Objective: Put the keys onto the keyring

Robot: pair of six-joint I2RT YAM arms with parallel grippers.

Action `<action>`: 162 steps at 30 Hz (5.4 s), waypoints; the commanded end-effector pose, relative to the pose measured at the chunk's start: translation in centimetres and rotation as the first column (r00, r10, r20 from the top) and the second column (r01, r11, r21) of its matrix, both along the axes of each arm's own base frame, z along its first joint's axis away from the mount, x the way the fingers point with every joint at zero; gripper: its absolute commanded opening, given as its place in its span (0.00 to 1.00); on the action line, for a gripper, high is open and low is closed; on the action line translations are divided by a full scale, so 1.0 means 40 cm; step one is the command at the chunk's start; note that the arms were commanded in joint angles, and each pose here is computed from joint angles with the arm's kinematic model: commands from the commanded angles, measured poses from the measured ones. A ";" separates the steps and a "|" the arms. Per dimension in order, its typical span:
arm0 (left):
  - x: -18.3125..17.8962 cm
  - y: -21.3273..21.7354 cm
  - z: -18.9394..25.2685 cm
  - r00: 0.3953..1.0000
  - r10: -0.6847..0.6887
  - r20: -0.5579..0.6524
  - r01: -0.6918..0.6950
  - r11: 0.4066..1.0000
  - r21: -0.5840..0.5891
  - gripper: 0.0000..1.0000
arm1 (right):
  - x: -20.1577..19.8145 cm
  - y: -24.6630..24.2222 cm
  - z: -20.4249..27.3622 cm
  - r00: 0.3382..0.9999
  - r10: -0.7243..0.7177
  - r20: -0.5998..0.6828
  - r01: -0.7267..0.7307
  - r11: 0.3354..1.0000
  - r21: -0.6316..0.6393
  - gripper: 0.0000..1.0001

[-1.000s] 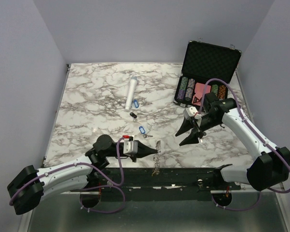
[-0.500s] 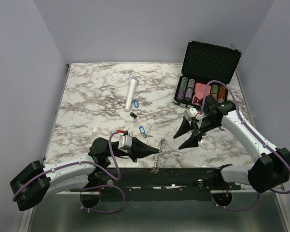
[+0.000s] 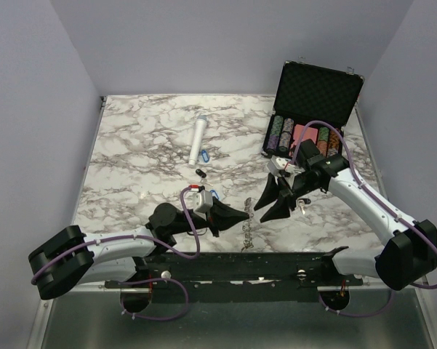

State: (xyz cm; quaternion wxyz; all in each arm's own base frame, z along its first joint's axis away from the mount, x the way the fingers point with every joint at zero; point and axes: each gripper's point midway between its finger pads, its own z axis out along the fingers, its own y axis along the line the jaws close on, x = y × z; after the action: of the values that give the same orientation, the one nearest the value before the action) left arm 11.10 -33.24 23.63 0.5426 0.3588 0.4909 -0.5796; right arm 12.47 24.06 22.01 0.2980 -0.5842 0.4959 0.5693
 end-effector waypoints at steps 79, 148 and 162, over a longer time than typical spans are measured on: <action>0.016 0.050 0.029 0.965 0.122 0.231 -0.124 0.992 -0.005 0.00 | 0.015 -0.047 -0.031 0.992 0.023 0.122 -0.017 0.999 -0.050 0.60; 0.122 -0.031 0.060 0.968 0.208 -0.142 -0.229 0.961 -0.155 0.00 | 0.105 0.007 0.015 0.984 -0.149 -0.096 0.144 0.988 -0.059 0.42; 0.126 -0.040 0.069 0.967 0.216 -0.136 -0.236 0.960 -0.153 0.00 | 0.093 0.010 0.018 0.982 -0.131 -0.134 0.126 0.991 -0.041 0.22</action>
State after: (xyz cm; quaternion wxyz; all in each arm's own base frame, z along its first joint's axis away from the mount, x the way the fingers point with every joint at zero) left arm 15.97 -34.78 22.67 0.5709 0.2353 0.5532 -0.5592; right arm 16.65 24.41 22.13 0.2882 -0.5194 0.5729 0.5648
